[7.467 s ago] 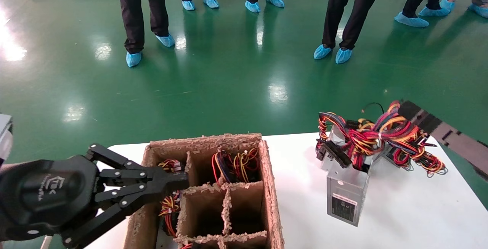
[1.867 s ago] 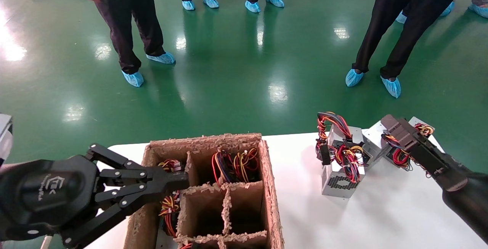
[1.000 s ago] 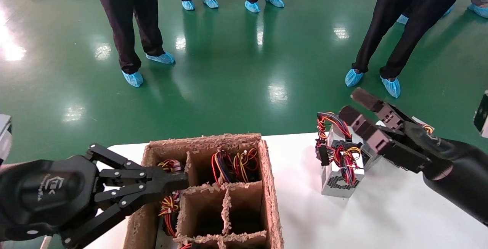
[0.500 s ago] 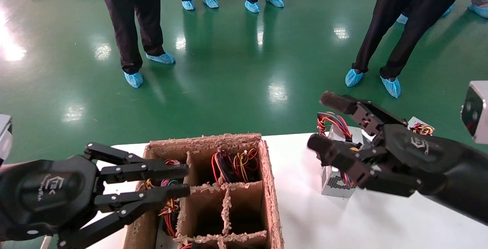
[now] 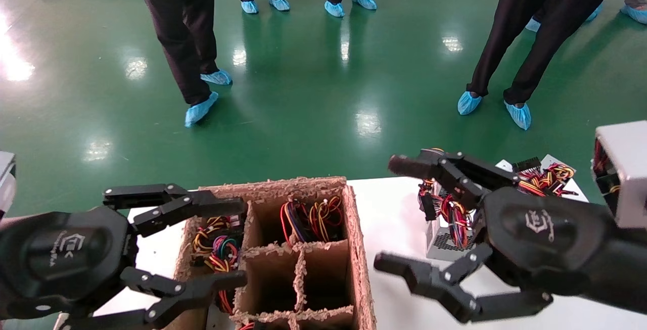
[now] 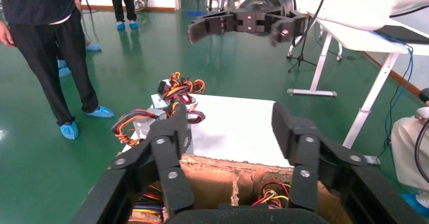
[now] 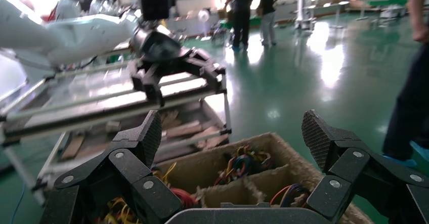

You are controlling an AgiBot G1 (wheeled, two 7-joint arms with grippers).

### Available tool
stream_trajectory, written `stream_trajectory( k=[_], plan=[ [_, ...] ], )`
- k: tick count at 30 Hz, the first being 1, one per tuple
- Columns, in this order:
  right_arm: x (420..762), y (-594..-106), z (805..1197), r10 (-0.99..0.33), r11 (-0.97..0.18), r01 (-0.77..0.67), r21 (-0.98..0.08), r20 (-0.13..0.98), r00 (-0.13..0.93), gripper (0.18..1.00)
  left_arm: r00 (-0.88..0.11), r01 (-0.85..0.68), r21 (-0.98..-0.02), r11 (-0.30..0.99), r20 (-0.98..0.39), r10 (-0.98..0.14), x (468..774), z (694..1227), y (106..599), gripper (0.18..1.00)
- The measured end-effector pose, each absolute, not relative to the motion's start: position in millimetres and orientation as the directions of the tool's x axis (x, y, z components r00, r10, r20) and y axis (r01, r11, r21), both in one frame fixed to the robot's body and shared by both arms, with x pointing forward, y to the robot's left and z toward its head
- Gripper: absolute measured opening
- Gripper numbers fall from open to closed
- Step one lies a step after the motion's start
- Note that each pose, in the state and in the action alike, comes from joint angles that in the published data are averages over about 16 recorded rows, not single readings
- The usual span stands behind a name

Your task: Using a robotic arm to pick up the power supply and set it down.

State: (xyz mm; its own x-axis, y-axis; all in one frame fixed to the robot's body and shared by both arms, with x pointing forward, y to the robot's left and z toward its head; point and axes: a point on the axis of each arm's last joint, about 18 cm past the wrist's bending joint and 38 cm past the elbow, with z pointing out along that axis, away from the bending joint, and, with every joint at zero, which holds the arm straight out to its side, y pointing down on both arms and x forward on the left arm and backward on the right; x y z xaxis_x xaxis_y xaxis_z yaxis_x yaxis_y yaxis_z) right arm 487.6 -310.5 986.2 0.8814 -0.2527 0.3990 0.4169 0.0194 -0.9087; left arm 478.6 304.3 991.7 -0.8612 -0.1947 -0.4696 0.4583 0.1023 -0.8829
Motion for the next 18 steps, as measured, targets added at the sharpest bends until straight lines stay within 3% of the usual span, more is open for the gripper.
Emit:
stream_trajectory(
  k=[9, 18],
  plan=[
    [476.9, -303.1, 991.3, -0.188, -0.092, 0.459, -0.884, 0.468, 0.864, 1.001, -0.861, 0.458, -0.883, 0.102, -0.469, -0.195, 478.7, 991.7, 304.3, 0.756],
    [473.5, -301.5, 992.8, -0.167, -0.134, 0.474, -0.87, 0.491, 0.855, 1.001, -0.861, 0.458, -0.883, 0.102, -0.469, -0.195, 478.7, 991.7, 304.4, 0.903]
  ],
)
